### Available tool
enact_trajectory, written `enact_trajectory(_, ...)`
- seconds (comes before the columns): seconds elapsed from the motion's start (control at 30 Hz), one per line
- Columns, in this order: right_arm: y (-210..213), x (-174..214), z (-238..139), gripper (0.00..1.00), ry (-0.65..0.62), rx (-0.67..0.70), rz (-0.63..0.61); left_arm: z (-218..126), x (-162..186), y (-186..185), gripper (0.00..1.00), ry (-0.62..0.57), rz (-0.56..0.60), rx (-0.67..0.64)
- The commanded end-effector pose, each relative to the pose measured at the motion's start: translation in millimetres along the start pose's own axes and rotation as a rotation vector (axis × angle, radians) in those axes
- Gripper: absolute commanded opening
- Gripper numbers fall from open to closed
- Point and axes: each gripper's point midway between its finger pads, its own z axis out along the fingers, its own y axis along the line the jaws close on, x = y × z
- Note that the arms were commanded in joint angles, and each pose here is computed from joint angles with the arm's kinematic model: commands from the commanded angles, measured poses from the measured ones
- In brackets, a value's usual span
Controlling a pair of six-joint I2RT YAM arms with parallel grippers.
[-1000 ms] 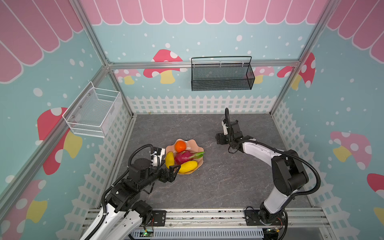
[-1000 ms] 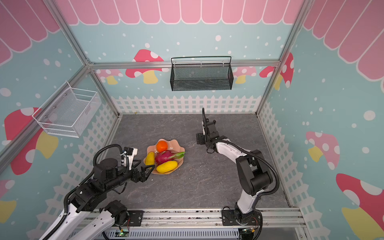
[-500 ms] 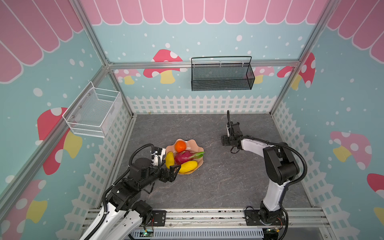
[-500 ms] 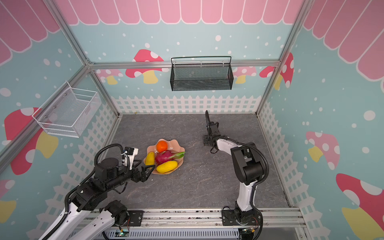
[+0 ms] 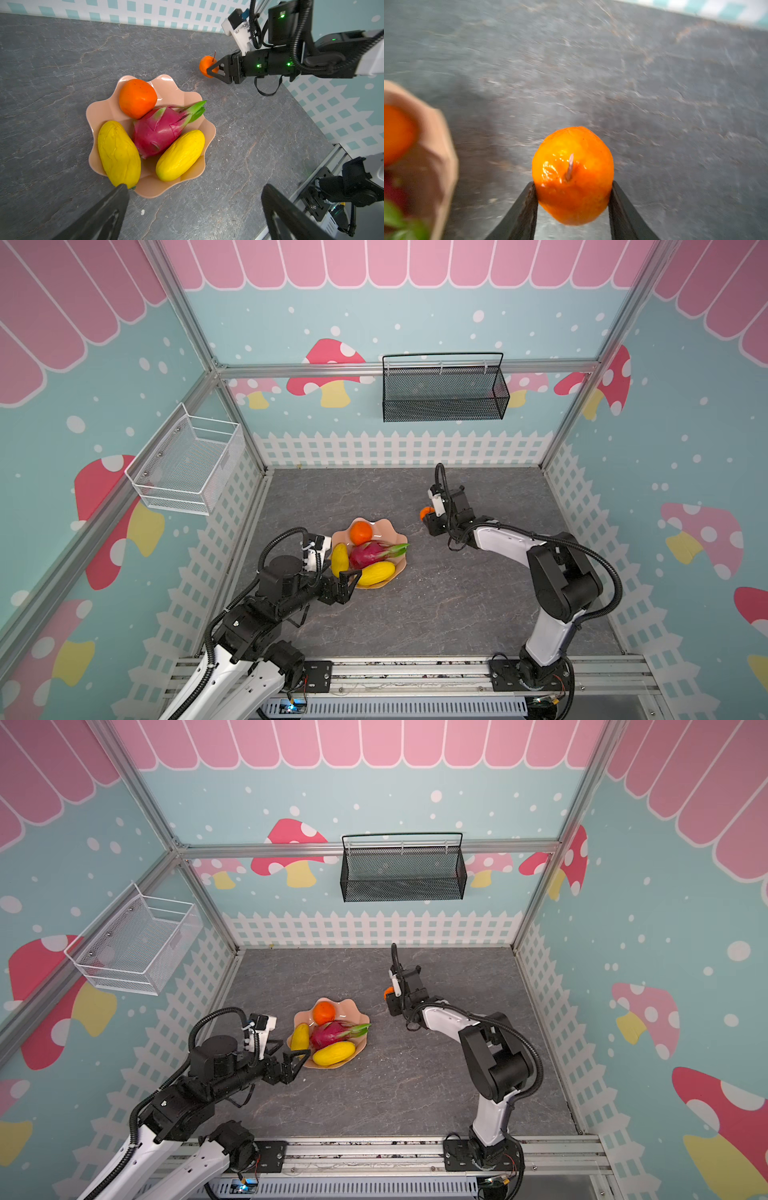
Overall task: Place and organize the fake fruits in the fruit bowl
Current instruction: 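Place the small orange in the bowl beside the large orange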
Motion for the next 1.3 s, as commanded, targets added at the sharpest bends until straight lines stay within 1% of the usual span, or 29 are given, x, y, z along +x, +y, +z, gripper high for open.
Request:
enact_trajectory(0.0,58.8,-23.3,-18.6,0.49,-0.094,-0.170,-0.061,-1.1,1.5,2.4,1.00,0.006,0.009,-0.010)
enact_trajectory(0.07,79.6,-23.9,-20.7,0.49,-0.094,-0.241,-0.058,-1.7,1.6,2.4,1.00,0.004,0.008,-0.010)
enact_trajectory(0.17,98.7,-16.3,-14.0,0.49,-0.053,-0.299,-0.072,-3.1,0.5,2.5,1.00,-0.004,0.007,-0.011)
enact_trajectory(0.3,116.2,-2.9,0.8,0.50,0.010,-0.321,-0.112,-4.2,-0.1,1.8,1.00,-0.009,0.009,-0.008)
enact_trajectory(0.4,124.6,-0.1,6.6,0.51,0.021,-0.329,-0.124,-4.8,-0.2,1.3,1.00,-0.011,0.009,-0.005)
enact_trajectory(0.7,130.5,0.5,13.0,0.55,0.043,-0.314,-0.146,-4.5,0.2,0.5,1.00,-0.008,0.010,0.000)
enact_trajectory(0.73,128.6,12.3,22.2,0.56,0.074,-0.306,-0.149,-4.5,0.3,0.6,1.00,-0.008,0.010,-0.001)
enact_trajectory(0.87,127.1,18.4,25.4,0.59,0.094,-0.293,-0.161,-4.4,0.1,0.9,1.00,-0.008,0.009,-0.002)
enact_trajectory(1.1,130.1,19.7,27.5,0.59,0.104,-0.299,-0.169,-4.3,0.0,1.0,1.00,-0.008,0.009,-0.003)
enact_trajectory(1.27,130.8,14.6,26.1,0.67,0.094,-0.293,-0.180,-3.6,0.4,1.0,1.00,-0.005,0.009,-0.002)
